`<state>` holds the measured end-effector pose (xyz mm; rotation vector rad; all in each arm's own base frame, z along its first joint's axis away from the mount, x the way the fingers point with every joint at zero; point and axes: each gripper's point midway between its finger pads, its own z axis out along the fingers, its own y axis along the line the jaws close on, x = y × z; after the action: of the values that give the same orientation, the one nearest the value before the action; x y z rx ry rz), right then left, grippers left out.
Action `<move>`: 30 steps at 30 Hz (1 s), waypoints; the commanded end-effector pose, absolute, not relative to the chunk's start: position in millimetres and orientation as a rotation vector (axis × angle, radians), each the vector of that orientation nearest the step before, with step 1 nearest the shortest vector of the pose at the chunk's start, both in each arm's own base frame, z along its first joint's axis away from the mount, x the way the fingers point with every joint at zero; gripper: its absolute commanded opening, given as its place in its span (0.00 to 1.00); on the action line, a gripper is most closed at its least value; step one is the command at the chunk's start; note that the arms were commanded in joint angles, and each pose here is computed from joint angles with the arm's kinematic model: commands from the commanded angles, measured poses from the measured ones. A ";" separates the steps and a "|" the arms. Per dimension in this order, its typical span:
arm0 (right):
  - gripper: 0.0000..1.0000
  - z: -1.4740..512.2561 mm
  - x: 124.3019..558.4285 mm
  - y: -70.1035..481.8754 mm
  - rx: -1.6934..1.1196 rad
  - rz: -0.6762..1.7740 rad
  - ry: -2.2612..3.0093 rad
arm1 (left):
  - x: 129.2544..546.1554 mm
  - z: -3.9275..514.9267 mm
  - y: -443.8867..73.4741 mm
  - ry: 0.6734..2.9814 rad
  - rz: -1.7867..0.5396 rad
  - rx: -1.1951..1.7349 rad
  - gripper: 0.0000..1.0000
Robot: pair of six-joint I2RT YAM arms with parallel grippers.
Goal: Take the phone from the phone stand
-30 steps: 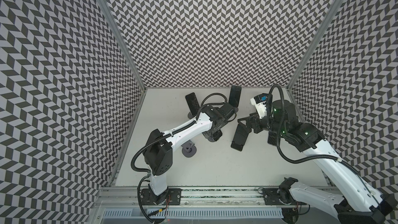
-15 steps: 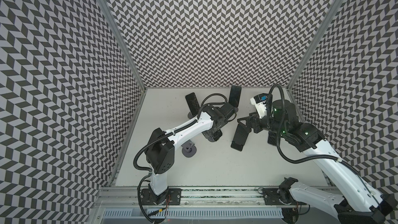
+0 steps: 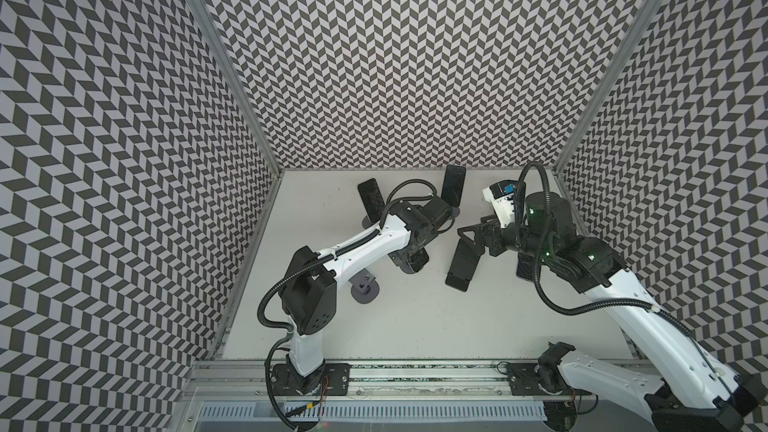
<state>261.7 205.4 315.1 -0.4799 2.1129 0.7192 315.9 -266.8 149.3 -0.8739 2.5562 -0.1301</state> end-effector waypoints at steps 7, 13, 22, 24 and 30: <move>0.85 322.8 266.0 210.9 -0.502 0.727 2.065 | 323.3 156.2 -266.4 2.526 -0.133 -0.890 1.00; 0.85 322.5 266.0 211.8 -0.505 0.731 2.066 | 327.4 162.3 -264.7 2.507 -0.114 -0.871 1.00; 0.85 322.4 266.3 213.1 -0.511 0.736 2.064 | 325.5 159.0 -262.3 2.511 -0.099 -0.876 1.00; 0.85 322.6 266.1 212.5 -0.511 0.734 2.063 | 326.1 159.1 -261.9 2.510 -0.099 -0.879 1.00; 0.85 322.8 265.8 212.2 -0.512 0.732 2.062 | 327.0 158.9 -261.4 2.510 -0.099 -0.878 1.00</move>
<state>262.1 207.2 313.7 -0.4938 2.1136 0.7219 324.3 -268.4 157.7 -0.8739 2.5297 -0.1436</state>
